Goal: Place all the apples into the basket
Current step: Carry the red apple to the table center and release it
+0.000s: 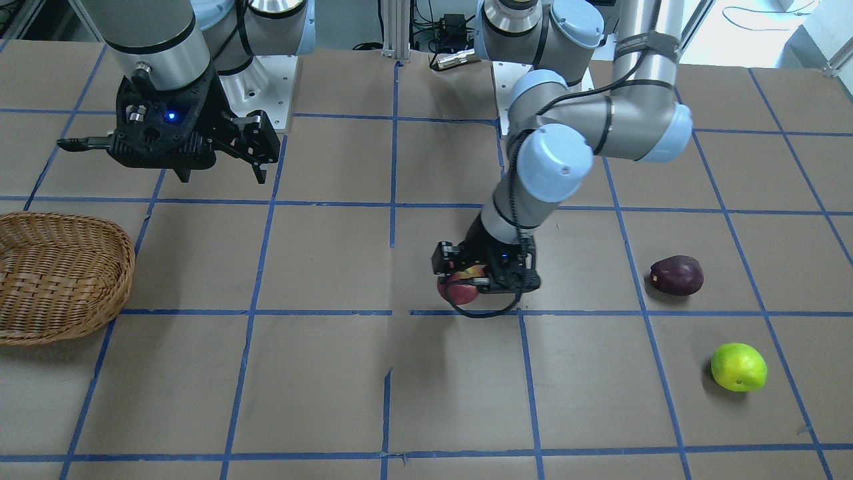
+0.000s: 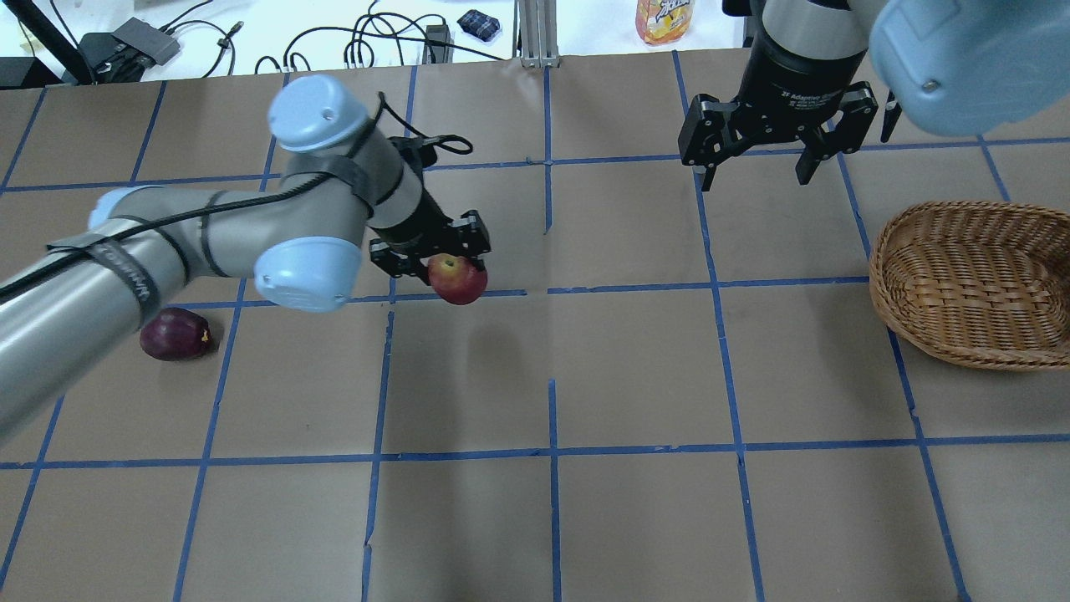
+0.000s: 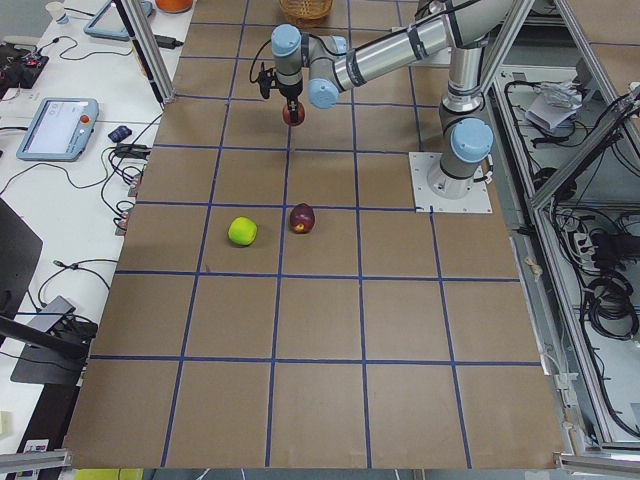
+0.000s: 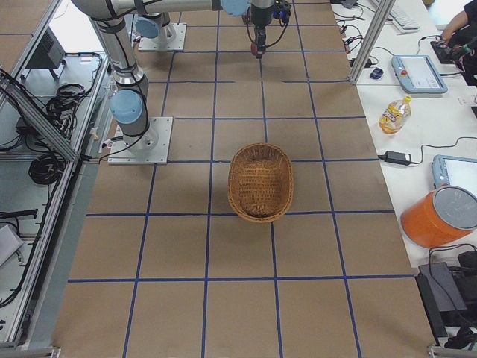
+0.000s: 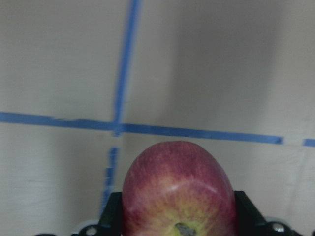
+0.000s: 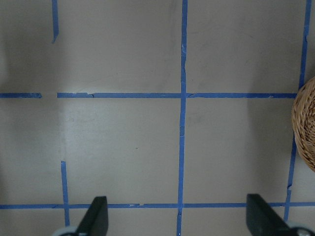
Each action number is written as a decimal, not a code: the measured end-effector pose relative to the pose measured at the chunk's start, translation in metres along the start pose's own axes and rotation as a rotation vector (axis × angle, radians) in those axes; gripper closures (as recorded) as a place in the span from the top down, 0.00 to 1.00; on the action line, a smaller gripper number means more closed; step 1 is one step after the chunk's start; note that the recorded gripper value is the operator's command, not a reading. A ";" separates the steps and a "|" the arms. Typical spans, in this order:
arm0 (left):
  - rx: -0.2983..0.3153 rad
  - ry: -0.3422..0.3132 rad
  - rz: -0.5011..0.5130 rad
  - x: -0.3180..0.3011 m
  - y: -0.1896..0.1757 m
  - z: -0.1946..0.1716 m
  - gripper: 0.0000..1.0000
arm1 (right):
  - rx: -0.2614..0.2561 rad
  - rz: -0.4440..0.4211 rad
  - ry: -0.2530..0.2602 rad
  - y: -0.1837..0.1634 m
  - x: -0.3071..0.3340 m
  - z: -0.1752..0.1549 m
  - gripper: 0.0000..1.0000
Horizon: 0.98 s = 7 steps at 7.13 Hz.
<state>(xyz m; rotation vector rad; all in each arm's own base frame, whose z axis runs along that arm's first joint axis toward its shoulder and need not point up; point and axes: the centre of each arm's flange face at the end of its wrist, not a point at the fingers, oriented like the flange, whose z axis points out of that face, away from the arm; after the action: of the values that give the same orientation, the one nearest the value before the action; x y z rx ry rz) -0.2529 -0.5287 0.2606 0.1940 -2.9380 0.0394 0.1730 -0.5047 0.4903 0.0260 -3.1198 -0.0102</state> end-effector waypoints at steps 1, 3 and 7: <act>0.034 -0.024 0.020 0.033 0.011 0.021 0.00 | -0.001 0.000 -0.001 0.000 0.000 0.001 1.00; 0.052 -0.047 0.034 0.074 0.018 0.052 0.65 | -0.001 0.000 0.000 0.000 0.000 0.001 1.00; 0.129 -0.083 0.044 0.088 -0.005 0.039 1.00 | -0.005 0.001 0.000 0.000 0.000 0.003 1.00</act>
<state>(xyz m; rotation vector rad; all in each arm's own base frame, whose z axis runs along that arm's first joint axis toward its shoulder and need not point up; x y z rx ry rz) -0.3456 -0.5463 0.2402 0.1534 -3.0245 0.2339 0.1725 -0.5045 0.4869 0.0246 -3.1195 -0.0183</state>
